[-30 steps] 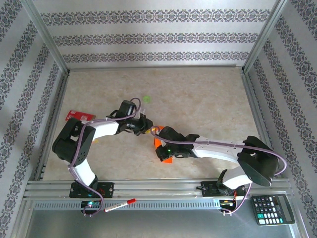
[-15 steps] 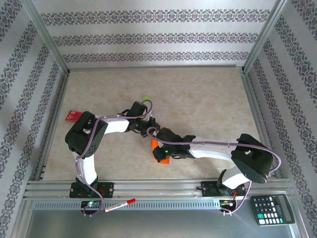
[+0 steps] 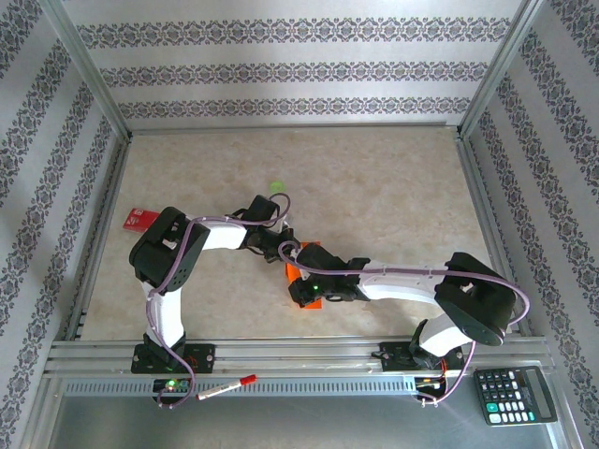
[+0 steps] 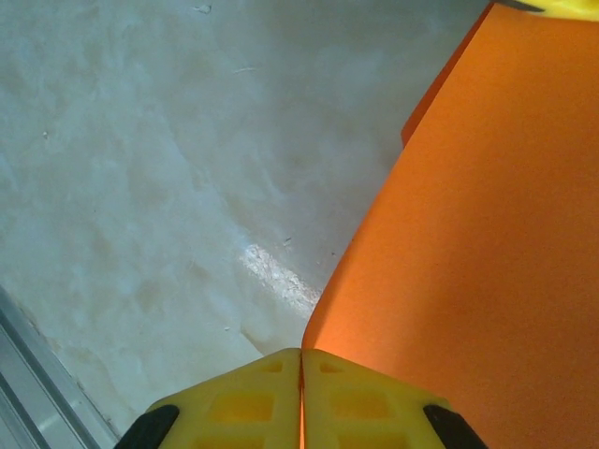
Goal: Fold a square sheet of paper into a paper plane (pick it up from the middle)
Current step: Third fold the triangle at the center of the table.
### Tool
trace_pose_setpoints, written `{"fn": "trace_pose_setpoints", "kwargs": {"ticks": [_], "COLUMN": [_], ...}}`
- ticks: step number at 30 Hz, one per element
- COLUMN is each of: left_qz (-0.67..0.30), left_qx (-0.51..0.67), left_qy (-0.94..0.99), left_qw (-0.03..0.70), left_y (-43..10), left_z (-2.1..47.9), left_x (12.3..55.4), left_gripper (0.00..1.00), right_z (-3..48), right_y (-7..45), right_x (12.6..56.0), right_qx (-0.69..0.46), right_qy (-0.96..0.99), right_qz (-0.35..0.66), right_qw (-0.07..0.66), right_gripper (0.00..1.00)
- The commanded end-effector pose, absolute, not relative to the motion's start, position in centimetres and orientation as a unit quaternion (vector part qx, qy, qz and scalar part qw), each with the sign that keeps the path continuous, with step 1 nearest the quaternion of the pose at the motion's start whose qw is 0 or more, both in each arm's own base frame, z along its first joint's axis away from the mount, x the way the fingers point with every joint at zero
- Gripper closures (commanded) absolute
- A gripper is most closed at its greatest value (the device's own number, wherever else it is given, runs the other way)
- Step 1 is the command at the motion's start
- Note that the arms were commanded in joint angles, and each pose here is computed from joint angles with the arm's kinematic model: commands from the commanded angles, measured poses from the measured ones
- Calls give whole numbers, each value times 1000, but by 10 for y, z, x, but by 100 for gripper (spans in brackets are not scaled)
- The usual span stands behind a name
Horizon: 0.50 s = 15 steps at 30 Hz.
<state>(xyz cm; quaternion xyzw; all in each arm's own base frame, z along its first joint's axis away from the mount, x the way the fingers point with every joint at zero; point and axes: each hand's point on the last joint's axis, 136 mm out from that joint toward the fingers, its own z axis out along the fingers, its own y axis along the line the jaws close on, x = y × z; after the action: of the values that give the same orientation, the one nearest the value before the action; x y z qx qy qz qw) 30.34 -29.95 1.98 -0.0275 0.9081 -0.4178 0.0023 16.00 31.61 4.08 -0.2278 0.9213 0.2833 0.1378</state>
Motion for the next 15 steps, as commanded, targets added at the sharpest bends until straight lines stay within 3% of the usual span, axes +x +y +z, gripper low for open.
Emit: {"fn": "trace_pose_setpoints", "kwargs": {"ticks": [1, 15], "left_qz": [-385, -387], "left_qx": [-35, -35], "left_qy": [922, 921], "left_qw": [-11, -12], "left_y": [-287, -288], "left_z": [2, 1], "left_x": [295, 295], "left_gripper": [95, 96], "right_z": [36, 28], "right_y": [318, 314], "right_x": [154, 148], "right_qx": [-223, -222], "right_qy": [921, 921], "right_qz": [294, 294], "right_qw": [127, 126], "right_gripper": [89, 87]}}
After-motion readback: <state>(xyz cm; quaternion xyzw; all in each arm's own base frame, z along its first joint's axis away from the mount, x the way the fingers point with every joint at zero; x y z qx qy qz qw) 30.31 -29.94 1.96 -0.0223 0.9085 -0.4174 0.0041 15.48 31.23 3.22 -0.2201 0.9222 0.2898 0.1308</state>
